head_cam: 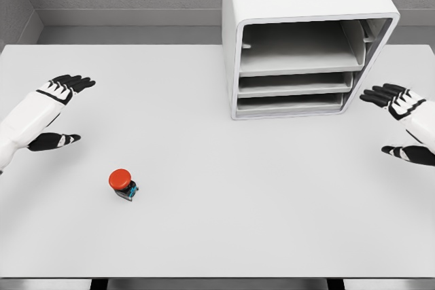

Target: Slide open multi-storey tabletop storage cabinets and put open load switch and slide close multi-storey tabletop storage cabinets

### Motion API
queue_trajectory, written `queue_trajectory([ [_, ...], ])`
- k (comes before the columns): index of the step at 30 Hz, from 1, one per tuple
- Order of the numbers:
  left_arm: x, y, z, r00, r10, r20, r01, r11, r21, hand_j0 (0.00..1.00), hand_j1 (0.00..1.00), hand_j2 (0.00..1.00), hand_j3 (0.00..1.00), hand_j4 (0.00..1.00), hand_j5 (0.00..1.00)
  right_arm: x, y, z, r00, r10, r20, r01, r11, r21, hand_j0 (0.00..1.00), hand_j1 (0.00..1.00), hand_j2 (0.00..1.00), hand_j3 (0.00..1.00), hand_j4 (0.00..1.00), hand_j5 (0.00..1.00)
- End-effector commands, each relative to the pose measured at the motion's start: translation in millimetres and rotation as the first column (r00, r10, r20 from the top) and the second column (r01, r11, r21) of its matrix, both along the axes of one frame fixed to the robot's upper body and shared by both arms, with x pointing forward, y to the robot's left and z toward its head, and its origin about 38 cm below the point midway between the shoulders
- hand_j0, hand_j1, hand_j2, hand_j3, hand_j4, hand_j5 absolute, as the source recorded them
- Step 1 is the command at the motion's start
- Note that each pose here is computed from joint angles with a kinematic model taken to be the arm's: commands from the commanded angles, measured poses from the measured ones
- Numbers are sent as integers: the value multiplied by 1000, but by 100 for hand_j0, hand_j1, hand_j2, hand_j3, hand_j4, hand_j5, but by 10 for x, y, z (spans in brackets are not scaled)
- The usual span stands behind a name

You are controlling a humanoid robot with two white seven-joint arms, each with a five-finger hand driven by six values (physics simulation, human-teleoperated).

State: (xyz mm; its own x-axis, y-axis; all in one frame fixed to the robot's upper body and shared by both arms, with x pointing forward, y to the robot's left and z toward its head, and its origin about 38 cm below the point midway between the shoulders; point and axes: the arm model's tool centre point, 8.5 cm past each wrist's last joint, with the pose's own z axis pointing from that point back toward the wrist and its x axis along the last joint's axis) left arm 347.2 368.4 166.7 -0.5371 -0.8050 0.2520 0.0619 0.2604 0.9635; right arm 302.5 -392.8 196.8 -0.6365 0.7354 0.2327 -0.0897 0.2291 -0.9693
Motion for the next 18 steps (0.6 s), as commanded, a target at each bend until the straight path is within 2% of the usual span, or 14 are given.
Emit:
queue_trajectory([
  [1, 0, 4, 13, 1000, 1, 4, -1, 1000, -7, 100, 100, 100, 100, 100, 100, -20, 93, 36, 999, 28, 22, -27, 1000, -15, 100, 100, 100, 100, 100, 100],
  [7, -6, -6, 26, 1000, -4, 6, 4, 1000, 7, 100, 100, 100, 100, 100, 100, -7, 101, 50, 999, 32, 30, -31, 999, -37, 100, 100, 100, 100, 100, 100],
  [8, 2, -18, 30, 1000, -12, -7, 12, 1000, 20, 100, 100, 100, 100, 100, 100, -6, 117, 34, 999, 33, 31, -32, 999, -37, 100, 100, 100, 100, 100, 100],
  [9, 10, -1, 15, 998, -21, -56, 25, 998, 61, 100, 100, 100, 100, 100, 100, -11, 149, -14, 999, 27, 34, -26, 999, -21, 100, 100, 100, 100, 100, 100],
  [10, 3, -1, 19, 997, -28, -78, 34, 996, 82, 100, 100, 100, 100, 100, 100, -13, 180, -47, 999, 24, 40, -23, 1000, -10, 100, 100, 100, 100, 100, 100],
  [13, -30, 91, 229, 997, -47, -68, 59, 981, 186, 100, 100, 100, 100, 100, 100, 29, 204, 7, 998, 26, 63, -26, 1000, -7, 90, 90, 90, 90, 90, 90],
  [16, -52, 65, 356, 996, -73, -50, 82, 971, 226, 100, 100, 100, 100, 100, 100, 152, 302, 90, 996, 39, 78, -39, 999, -2, 77, 77, 77, 77, 77, 77],
  [18, -145, -8, 398, 993, -106, -48, 115, 960, 255, 100, 100, 100, 100, 100, 100, 181, 343, 103, 995, 38, 89, -39, 999, 12, 71, 71, 71, 71, 71, 71],
])
